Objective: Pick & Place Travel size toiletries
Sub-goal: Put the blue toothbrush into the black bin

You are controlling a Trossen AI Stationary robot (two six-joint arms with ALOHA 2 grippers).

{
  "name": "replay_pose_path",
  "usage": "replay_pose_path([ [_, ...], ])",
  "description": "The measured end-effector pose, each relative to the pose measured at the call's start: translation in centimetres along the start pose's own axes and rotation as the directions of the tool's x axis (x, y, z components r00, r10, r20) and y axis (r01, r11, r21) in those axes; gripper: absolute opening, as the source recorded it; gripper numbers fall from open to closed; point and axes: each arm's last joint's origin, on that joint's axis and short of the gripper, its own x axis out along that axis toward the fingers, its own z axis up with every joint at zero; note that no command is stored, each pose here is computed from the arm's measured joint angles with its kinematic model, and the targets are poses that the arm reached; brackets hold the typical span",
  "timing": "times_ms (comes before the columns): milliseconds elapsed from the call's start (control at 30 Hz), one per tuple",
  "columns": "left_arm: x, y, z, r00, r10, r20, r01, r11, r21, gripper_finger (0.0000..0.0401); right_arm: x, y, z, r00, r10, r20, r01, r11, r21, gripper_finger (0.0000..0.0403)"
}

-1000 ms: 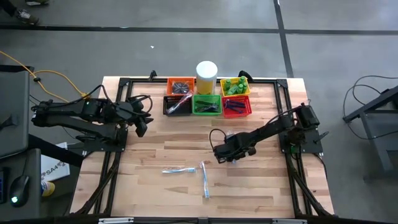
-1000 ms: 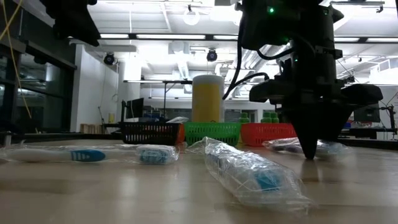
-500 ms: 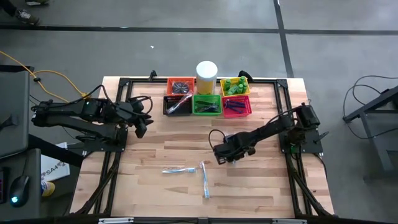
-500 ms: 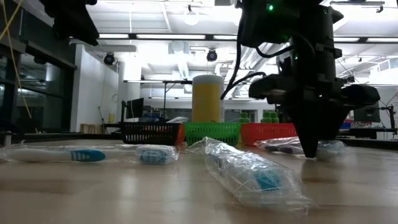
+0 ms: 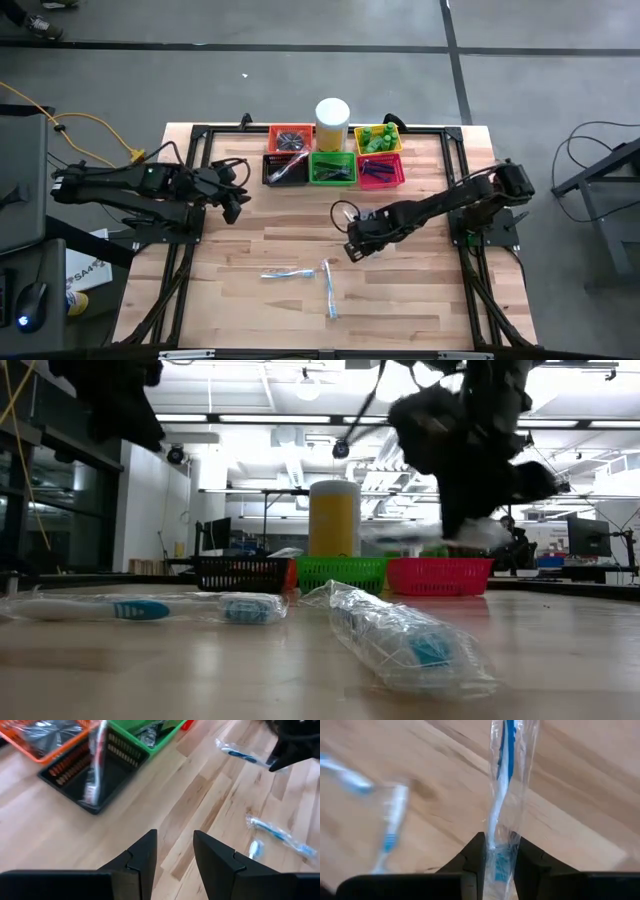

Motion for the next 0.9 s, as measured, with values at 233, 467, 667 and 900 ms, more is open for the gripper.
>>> replay_pose_path([
  [233,2.9,-0.7,-0.8,0.983,-0.146,0.109,0.149,0.988,-0.025,0.0139,-2.1,1.2,1.2,0.972,0.166,0.167,-0.127,0.967,-0.223,0.0060],
  [467,3.8,-2.4,0.6,0.890,-0.343,0.300,0.346,0.937,0.044,0.0209,-4.6,3.0,3.7,0.840,0.439,0.319,-0.253,0.837,-0.485,0.0059],
  [667,4.8,-3.7,1.9,0.824,-0.399,0.402,0.396,0.913,0.094,0.0246,-6.4,3.9,5.8,0.711,0.614,0.343,-0.288,0.699,-0.655,0.0059],
  [900,6.5,-5.0,2.9,0.762,-0.416,0.497,0.418,0.901,0.113,0.0248,-7.1,3.9,7.1,0.650,0.697,0.304,-0.293,0.598,-0.746,0.0059],
])
